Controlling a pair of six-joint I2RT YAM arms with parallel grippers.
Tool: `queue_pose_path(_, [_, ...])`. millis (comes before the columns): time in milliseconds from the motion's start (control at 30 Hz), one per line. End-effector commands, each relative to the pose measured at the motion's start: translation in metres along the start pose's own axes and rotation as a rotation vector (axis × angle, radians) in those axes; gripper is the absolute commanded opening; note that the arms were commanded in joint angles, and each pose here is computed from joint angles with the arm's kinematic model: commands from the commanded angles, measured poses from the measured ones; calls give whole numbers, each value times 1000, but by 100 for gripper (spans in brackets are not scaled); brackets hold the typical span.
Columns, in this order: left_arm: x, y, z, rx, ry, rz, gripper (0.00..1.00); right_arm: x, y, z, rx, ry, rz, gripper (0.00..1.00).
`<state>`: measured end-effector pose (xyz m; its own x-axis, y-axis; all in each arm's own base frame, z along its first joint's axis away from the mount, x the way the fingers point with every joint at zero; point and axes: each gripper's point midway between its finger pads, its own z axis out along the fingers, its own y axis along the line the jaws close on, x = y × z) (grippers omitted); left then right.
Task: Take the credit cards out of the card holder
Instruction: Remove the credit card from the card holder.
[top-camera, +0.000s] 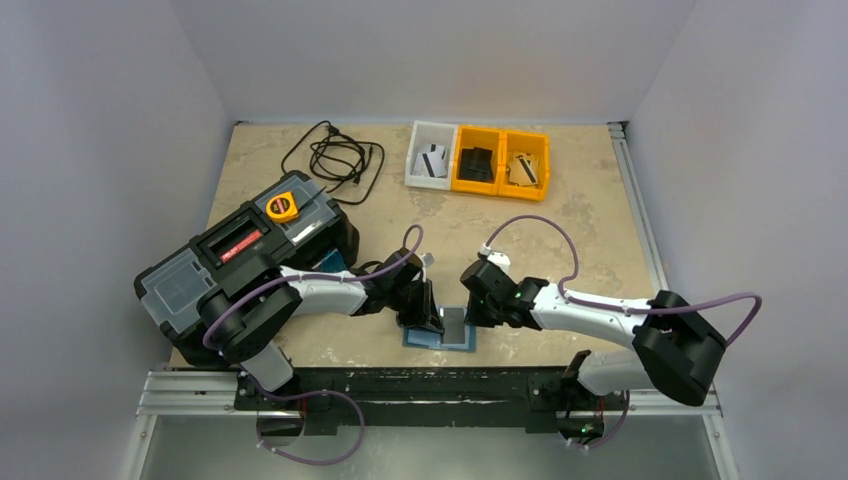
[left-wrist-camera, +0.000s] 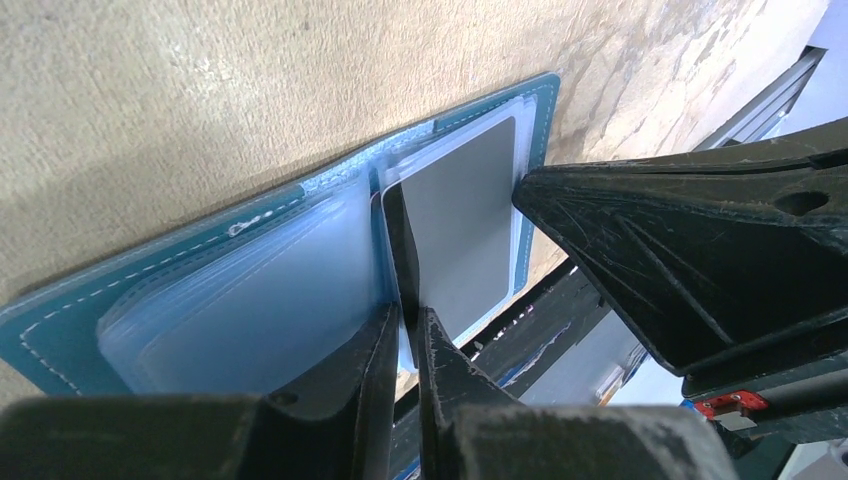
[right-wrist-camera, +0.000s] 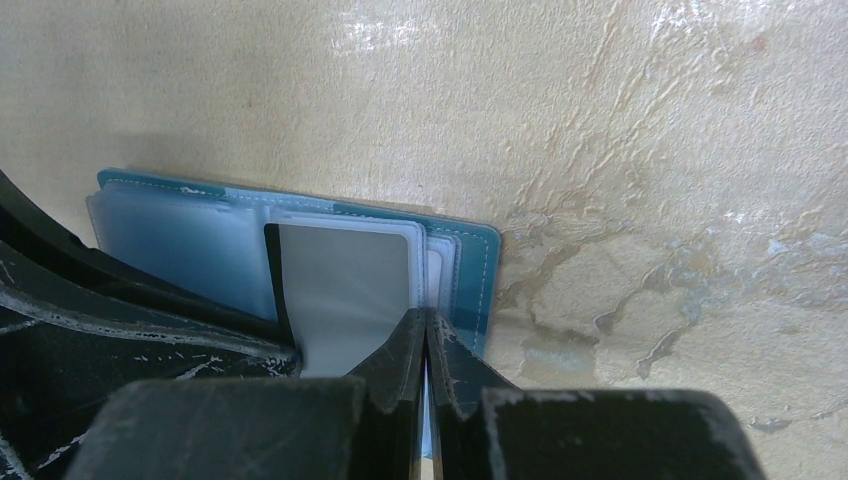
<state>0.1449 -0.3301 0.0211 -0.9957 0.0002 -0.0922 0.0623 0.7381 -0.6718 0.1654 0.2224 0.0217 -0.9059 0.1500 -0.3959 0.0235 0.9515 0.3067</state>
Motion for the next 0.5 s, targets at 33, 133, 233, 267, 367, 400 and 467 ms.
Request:
queue_pose_path(33, [-4,-6,1,36,-14,-3,9,12,-19,4,87,35,-28,0])
queue_pose_path(133, [-5,-7,0,39,-12,0,7,11,-19,4,90,33,-28,0])
queue_pose_path(233, [-5,-9,-1,36,-11,7,9,10,-18,4,83,27,-28,2])
queue_pose_path(267, [-6,-10,-1,38,-11,7,11,9,-17,4,82,26,-28,2])
queue_pose_path(367, [-8,-12,-1,38,-13,10,12,10,-17,5,84,31,-31,2])
queue_pose_path(400, [-8,-13,0,38,-10,12,12,10,-17,5,84,32,-31,2])
queue_pose_path(467, [-9,-13,0,36,-10,13,11,11,-17,6,84,36,-33,2])
